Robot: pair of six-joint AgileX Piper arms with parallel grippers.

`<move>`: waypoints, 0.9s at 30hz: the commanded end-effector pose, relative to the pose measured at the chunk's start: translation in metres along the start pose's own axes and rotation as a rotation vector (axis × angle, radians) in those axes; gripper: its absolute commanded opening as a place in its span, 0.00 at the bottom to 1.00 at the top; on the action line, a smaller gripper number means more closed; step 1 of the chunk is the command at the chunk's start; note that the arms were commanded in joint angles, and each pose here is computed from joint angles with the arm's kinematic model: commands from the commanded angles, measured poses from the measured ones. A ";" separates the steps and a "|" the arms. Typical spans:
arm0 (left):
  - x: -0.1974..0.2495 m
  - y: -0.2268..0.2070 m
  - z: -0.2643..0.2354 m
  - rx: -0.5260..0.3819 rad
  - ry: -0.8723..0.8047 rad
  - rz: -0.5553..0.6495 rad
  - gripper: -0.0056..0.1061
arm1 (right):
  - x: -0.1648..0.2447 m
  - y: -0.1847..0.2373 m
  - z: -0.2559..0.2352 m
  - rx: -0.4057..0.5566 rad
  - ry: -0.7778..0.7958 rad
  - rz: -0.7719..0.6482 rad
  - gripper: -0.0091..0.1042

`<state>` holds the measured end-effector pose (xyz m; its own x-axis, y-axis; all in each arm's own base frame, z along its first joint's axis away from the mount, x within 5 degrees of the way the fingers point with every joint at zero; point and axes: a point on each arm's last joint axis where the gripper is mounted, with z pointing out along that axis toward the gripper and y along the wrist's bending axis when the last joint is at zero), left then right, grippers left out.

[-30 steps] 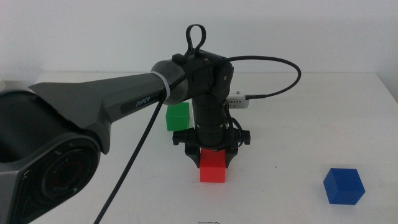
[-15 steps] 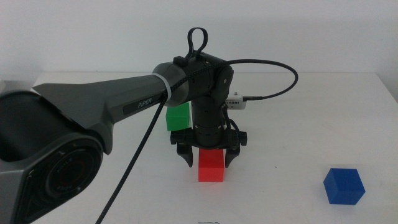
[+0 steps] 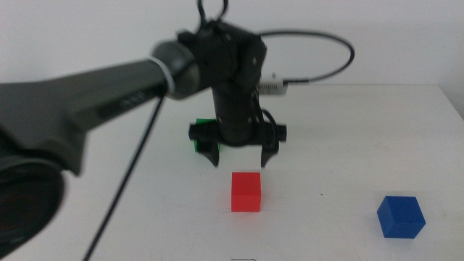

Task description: Stack red cubes first, then green, then blue cubes in a specific spot.

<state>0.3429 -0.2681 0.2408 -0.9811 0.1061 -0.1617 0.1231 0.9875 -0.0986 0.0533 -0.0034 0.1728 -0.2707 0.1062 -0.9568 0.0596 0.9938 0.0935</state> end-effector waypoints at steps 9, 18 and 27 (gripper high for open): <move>-0.002 0.029 -0.102 -0.014 -0.260 -0.005 0.89 | -0.016 0.002 -0.005 -0.021 -0.125 -0.022 0.83; -0.032 0.068 -0.098 0.014 -0.304 -0.018 0.89 | -0.016 0.002 -0.005 -0.021 -0.125 -0.022 0.83; -0.073 0.079 -0.065 0.038 -0.299 0.017 0.89 | -0.016 0.002 -0.005 -0.021 -0.125 -0.022 0.83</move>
<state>0.4130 -0.1901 0.2766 -0.9350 0.0889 -0.3433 0.1266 0.9880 -0.0889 0.0534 -0.0034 0.1729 -0.2697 0.1062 -0.9571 0.0593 0.9938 0.0935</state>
